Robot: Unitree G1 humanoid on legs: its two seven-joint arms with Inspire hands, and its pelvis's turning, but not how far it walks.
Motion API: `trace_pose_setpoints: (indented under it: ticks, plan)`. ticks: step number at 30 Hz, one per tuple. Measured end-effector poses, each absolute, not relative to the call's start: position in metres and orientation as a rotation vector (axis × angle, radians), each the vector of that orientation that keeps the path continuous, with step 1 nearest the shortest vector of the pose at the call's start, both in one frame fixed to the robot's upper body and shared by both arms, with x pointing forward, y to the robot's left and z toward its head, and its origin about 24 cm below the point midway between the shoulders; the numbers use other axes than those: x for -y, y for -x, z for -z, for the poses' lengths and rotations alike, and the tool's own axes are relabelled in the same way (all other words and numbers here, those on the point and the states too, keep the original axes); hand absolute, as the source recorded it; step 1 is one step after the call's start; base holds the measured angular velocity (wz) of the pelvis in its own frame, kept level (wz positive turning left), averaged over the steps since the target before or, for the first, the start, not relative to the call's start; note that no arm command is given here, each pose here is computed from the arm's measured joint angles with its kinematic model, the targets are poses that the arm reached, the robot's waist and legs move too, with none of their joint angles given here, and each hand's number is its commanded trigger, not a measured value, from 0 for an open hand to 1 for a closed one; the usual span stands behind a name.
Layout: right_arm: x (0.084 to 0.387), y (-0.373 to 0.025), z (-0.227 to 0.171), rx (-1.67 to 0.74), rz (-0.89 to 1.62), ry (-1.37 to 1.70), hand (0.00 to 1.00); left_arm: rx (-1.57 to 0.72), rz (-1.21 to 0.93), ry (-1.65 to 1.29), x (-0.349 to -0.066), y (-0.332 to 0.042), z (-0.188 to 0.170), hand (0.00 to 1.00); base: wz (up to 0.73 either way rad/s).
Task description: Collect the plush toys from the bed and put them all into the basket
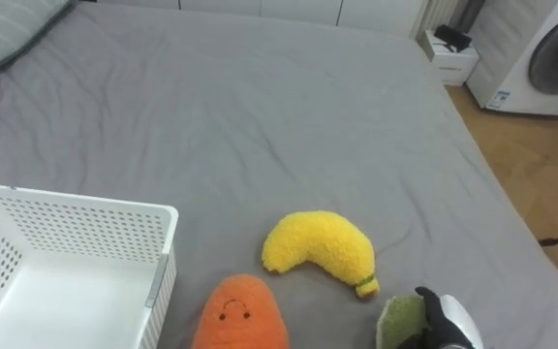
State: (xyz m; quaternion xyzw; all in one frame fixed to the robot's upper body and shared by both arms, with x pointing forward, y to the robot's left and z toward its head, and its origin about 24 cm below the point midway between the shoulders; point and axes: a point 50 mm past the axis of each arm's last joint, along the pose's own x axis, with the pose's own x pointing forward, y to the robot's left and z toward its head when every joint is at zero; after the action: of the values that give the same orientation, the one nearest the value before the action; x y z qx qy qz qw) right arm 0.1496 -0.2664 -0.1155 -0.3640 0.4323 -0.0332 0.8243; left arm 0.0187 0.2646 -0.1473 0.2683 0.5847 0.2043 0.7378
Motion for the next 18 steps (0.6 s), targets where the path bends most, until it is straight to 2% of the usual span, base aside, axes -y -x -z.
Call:
trace_pose_setpoints:
  ticks: [18]
  plan:
    - [0.2701,-0.1479,0.1166,-0.96,0.069,0.826,1.0,-1.29,-0.443,-0.588,-0.2639,-0.0204,0.1478,0.0,0.0]
